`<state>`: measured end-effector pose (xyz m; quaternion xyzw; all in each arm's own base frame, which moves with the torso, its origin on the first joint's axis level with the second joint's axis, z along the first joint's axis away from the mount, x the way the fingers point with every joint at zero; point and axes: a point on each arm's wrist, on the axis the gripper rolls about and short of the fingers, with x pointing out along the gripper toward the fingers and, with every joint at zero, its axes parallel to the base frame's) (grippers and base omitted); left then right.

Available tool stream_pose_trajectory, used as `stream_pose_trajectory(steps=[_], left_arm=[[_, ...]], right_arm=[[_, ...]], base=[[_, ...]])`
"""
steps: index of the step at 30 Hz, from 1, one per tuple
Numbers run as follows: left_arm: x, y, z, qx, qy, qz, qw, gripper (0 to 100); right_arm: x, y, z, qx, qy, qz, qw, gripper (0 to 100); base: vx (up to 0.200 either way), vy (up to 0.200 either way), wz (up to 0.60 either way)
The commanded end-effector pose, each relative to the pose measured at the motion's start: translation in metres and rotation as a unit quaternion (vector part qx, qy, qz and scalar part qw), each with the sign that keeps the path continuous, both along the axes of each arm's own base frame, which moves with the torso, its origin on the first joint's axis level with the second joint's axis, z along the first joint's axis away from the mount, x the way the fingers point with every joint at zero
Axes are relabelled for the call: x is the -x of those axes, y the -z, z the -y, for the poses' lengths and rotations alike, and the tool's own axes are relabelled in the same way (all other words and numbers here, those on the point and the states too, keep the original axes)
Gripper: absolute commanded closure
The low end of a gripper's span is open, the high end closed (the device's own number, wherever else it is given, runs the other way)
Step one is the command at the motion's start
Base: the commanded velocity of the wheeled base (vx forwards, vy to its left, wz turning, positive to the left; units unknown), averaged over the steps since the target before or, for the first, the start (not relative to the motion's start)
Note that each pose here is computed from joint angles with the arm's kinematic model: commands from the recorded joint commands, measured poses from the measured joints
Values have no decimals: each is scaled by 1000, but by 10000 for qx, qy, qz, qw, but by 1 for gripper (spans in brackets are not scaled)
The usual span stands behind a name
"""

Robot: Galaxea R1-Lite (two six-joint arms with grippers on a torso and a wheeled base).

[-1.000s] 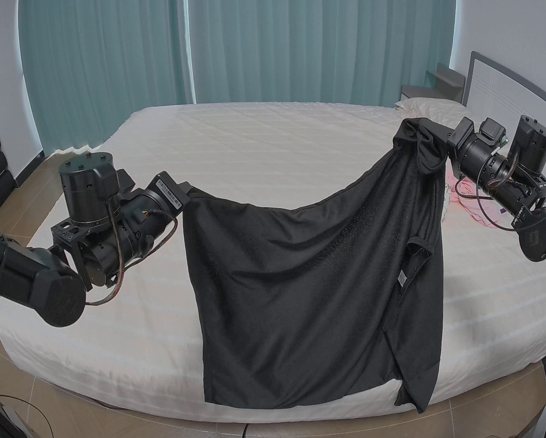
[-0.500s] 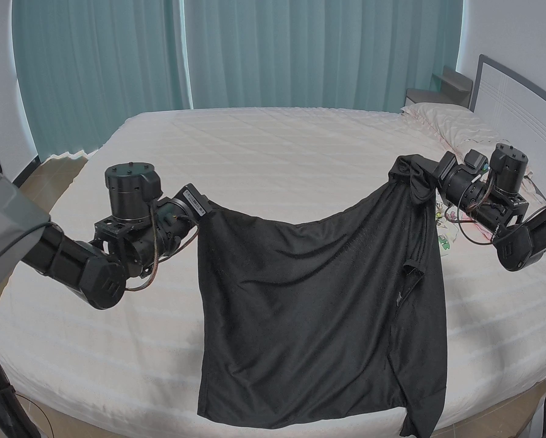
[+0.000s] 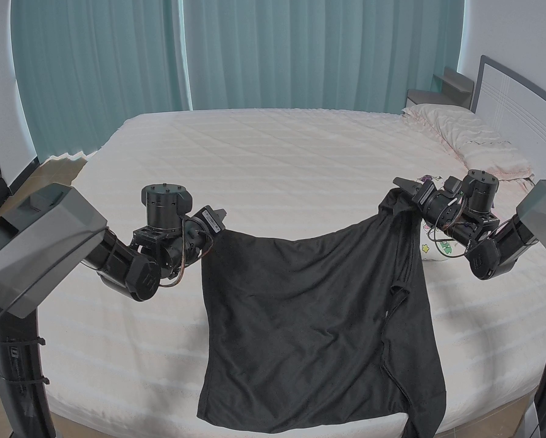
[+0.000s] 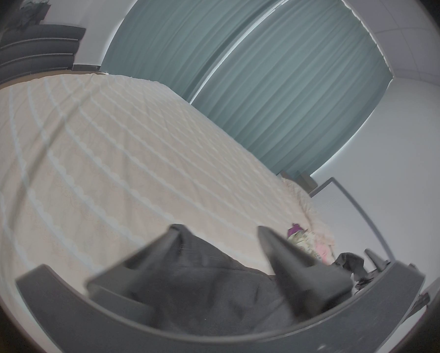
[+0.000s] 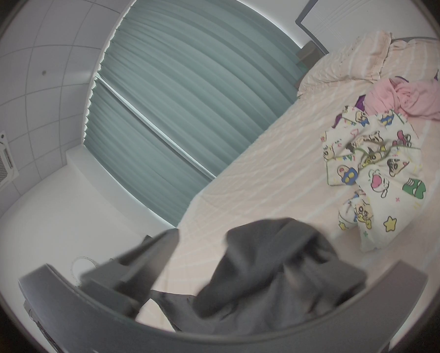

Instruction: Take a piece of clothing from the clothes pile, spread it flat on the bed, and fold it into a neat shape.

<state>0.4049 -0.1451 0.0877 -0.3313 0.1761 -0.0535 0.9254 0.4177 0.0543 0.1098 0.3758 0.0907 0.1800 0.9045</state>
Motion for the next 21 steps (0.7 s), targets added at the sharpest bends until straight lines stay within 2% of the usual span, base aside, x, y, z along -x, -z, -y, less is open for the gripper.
stream_pose_trajectory(steps=[1, 3, 6, 8, 16, 17, 18, 21], left_arm=[[-25, 47, -2, -510, -243, -333, 9979, 0], [-30, 48, -4, -548, -393, -279, 9973, 0], [-36, 49, -11, -554, -544, -250, 9967, 0], [-37, 48, -14, -553, -590, -245, 9964, 0], [-17, 36, -26, -572, -621, -375, 9957, 0], [-4, 31, -28, -579, -586, -457, 9955, 0], [3, 28, -28, -574, -560, -487, 9956, 0], [23, 24, -30, -494, -534, -620, 9954, 0]], right_arm=[[-19, 44, -1, 144, 23, -438, 9989, 0], [-30, 58, 6, 328, 174, -525, 9979, 0], [-40, 76, 10, 473, 683, -802, 9933, 0], [-41, 82, 12, 554, 793, -893, 9913, 0], [-33, 75, 27, 604, 952, -1111, 9874, 0], [-24, 81, 31, 760, 910, -1586, 9802, 0], [-20, 83, 32, 880, 873, -1748, 9768, 0], [-13, 89, 38, 993, 850, -1910, 9729, 0]], base=[[0, 0, 0], [0, 0, 0], [0, 0, 0], [0, 0, 0], [0, 0, 0], [0, 0, 0], [0, 0, 0], [0, 0, 0]])
